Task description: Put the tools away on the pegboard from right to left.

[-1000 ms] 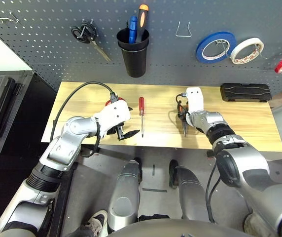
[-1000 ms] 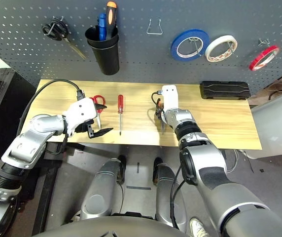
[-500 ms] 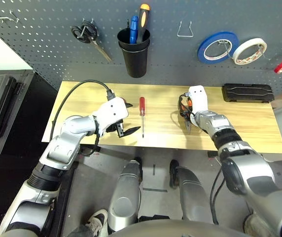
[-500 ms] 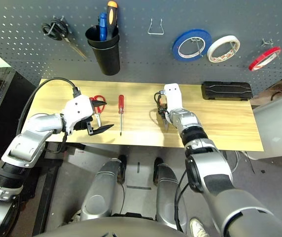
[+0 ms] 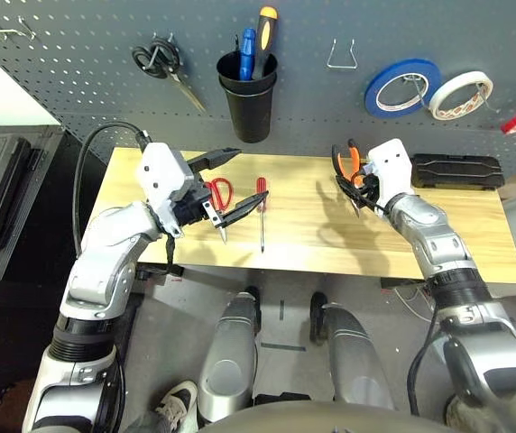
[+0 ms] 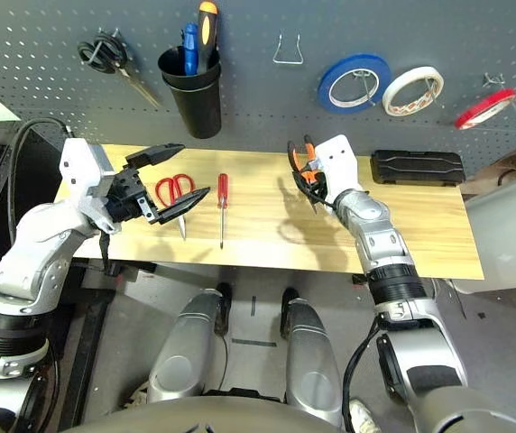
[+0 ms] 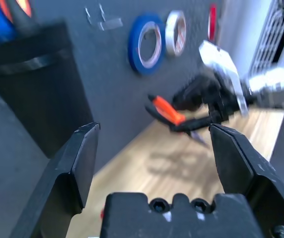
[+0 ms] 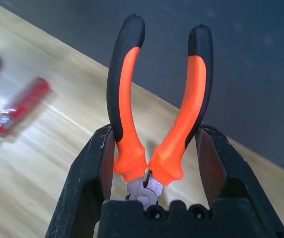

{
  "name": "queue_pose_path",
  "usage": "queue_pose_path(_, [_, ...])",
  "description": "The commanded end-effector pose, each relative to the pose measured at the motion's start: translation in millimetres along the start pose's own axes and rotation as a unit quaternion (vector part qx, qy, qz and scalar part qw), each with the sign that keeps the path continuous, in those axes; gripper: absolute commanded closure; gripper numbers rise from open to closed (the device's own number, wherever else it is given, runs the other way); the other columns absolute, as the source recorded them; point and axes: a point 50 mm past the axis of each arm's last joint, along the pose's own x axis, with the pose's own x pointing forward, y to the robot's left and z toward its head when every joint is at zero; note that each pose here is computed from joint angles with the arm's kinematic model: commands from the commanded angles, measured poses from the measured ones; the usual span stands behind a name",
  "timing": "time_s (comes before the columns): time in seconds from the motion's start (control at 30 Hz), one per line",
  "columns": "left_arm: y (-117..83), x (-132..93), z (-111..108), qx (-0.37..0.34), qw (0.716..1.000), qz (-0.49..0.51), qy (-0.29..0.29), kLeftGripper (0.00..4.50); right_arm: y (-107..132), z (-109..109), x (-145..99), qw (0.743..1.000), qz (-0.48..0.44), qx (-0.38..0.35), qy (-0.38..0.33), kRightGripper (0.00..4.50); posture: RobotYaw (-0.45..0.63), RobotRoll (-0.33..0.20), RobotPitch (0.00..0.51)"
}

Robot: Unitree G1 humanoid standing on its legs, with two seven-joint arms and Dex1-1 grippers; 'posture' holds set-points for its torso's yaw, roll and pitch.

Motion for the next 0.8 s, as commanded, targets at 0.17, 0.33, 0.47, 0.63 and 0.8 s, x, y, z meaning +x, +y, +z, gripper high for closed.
queue_pose_path(0.17, [-0.5,2.4,32.1,-0.003,0.998,0.008,-0.067,0.00,-3.5,9.9,-18.5,0.997,0.010,-0.029,-0.068,1.87,0.34,0.000,0.260])
queue_pose_path(0.33, [-1.1,6.8,42.3,-0.005,0.996,0.009,-0.091,0.00,-4.4,26.9,-24.2,0.992,0.005,-0.042,-0.118,1.87,0.33,0.000,0.256])
queue_pose_path(0.47, [-1.2,10.1,44.6,-0.005,0.995,0.005,-0.096,0.00,-4.6,47.2,-27.0,0.986,-0.007,-0.052,-0.159,1.87,0.32,0.000,0.255])
queue_pose_path(0.63, [-0.6,14.0,46.1,-0.005,0.995,-0.002,-0.100,0.00,-5.2,75.8,-30.6,0.973,-0.025,-0.075,-0.216,1.87,0.32,0.000,0.255])
queue_pose_path(0.8, [1.0,16.6,46.8,-0.005,0.995,-0.007,-0.103,0.00,-9.7,100.7,-34.8,0.958,-0.059,-0.095,-0.265,1.87,0.29,0.000,0.250])
